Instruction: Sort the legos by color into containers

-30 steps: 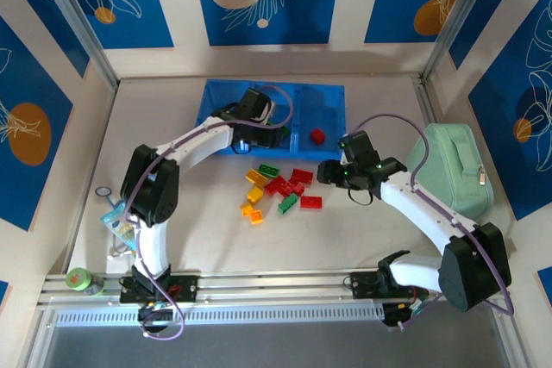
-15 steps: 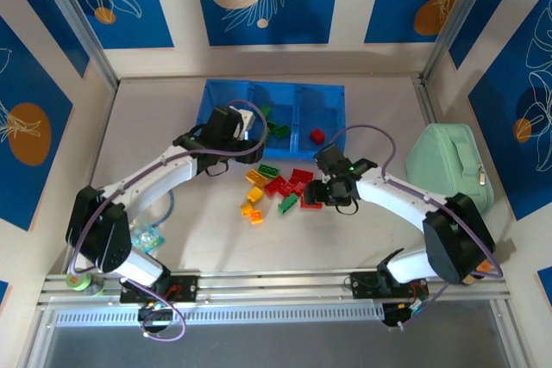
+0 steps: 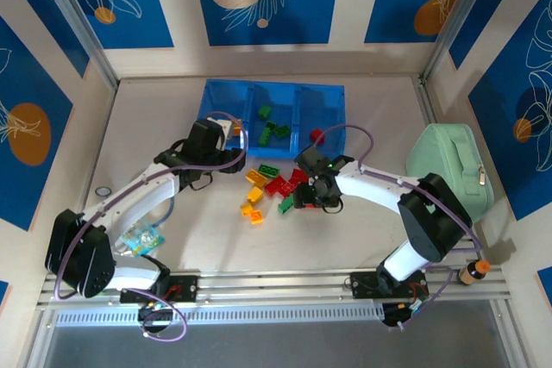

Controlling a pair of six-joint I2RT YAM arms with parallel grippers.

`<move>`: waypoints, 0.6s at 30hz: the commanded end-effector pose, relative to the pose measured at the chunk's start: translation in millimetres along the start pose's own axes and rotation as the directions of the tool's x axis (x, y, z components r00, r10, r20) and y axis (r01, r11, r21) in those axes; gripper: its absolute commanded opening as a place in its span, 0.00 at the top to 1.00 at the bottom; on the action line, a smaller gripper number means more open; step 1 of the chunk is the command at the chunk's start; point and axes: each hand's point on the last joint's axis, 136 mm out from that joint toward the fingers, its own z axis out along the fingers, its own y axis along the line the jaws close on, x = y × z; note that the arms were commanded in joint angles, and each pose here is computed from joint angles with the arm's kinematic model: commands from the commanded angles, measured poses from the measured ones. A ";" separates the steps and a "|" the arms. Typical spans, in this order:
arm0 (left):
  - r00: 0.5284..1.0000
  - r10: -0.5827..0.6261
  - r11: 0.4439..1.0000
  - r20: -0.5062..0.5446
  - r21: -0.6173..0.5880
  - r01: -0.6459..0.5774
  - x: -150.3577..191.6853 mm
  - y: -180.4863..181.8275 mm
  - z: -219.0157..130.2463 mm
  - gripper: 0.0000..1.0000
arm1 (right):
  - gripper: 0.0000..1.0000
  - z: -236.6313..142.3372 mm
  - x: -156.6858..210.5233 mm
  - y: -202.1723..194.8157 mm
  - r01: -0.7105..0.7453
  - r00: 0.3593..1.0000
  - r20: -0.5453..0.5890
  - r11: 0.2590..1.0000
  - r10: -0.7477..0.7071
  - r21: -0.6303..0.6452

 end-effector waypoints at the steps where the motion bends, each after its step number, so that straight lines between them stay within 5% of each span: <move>1: 0.999 -0.033 0.999 0.032 -0.007 0.033 -2.3 8.3 -6.7 0.32 | 0.29 2.9 -2.1 -0.8 -0.022 1.000 -0.013 0.999 0.022 0.040; 18: 0.966 -0.234 0.970 0.112 -0.042 0.240 -19.6 71.7 -23.8 0.32 | 0.28 23.6 -8.9 -5.5 -0.031 0.998 -0.044 0.990 0.037 0.138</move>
